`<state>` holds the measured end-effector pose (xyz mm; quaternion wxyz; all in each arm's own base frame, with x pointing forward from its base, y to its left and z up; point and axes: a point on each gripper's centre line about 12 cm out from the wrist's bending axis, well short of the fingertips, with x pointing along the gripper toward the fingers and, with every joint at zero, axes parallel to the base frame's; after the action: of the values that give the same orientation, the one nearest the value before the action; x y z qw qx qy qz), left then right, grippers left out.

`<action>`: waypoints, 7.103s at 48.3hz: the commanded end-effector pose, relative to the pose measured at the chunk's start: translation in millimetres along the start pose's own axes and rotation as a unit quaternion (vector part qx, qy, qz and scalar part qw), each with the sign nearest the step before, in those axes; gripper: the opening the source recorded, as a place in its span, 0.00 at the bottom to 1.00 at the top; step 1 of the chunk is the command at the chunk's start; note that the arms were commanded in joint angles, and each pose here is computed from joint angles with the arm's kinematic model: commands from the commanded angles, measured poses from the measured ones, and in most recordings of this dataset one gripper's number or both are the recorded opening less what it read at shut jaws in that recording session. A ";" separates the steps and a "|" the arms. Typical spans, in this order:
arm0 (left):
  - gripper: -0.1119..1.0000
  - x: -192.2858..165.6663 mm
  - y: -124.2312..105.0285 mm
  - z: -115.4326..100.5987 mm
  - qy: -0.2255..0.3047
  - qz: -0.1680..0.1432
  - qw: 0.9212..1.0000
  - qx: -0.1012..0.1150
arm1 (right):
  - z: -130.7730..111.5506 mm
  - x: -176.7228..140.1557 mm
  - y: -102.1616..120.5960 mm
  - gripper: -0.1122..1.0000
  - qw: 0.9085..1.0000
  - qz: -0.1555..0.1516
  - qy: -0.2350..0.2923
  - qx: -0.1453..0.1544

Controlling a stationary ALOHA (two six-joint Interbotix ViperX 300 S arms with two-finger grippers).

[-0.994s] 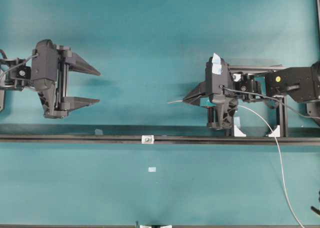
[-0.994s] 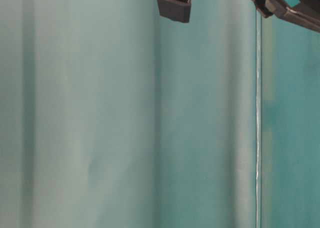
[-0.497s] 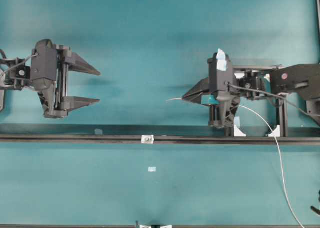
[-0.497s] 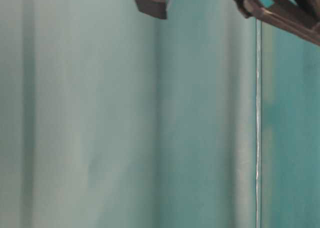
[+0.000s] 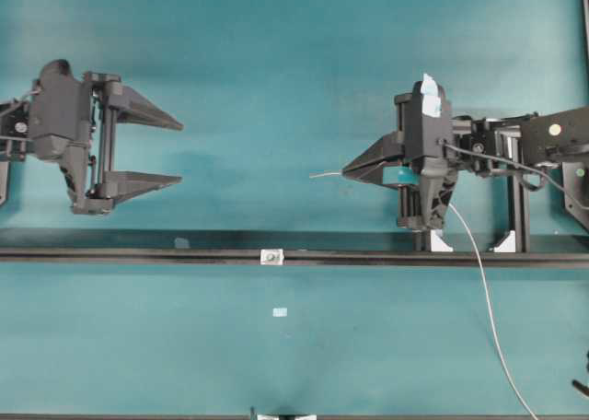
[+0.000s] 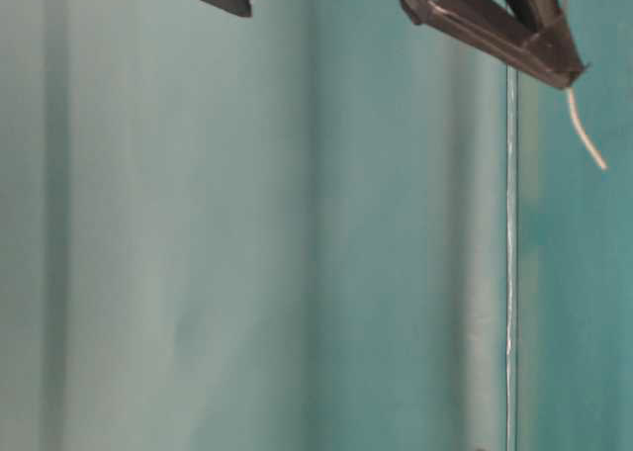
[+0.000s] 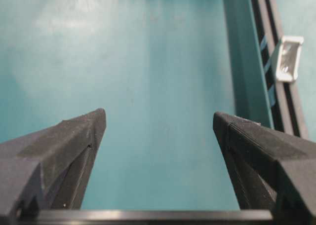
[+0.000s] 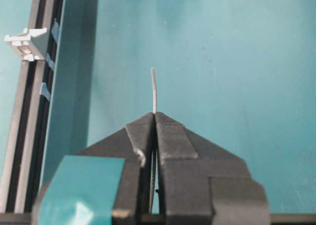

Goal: Insert the wire through the hole in the metal fitting marked with a red label. (retake)

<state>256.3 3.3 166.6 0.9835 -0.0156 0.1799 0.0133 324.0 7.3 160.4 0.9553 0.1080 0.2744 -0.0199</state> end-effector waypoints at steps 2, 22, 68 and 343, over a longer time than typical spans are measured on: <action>0.53 -6.4 -0.1 16.5 -0.032 0.000 0.999 -0.002 | 11.9 -7.1 2.4 0.13 1.000 0.004 -0.020 -0.001; 0.53 -7.2 -9.7 0.3 -0.010 -0.019 1.000 -0.017 | 5.6 -11.7 1.4 0.13 0.999 0.012 -0.050 0.005; 0.53 41.3 -66.4 -41.8 -0.065 -0.107 0.992 0.013 | -54.3 4.6 71.7 0.13 0.989 -0.003 -0.143 -0.037; 0.52 86.1 -87.5 -51.7 -0.094 -0.124 0.988 0.011 | -59.8 94.7 97.6 0.13 0.976 -0.018 -0.212 -0.055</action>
<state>316.0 -82.3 83.5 0.9893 -0.0212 0.0950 -0.1085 378.6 117.8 72.8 0.9953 0.0388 0.0771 -0.0440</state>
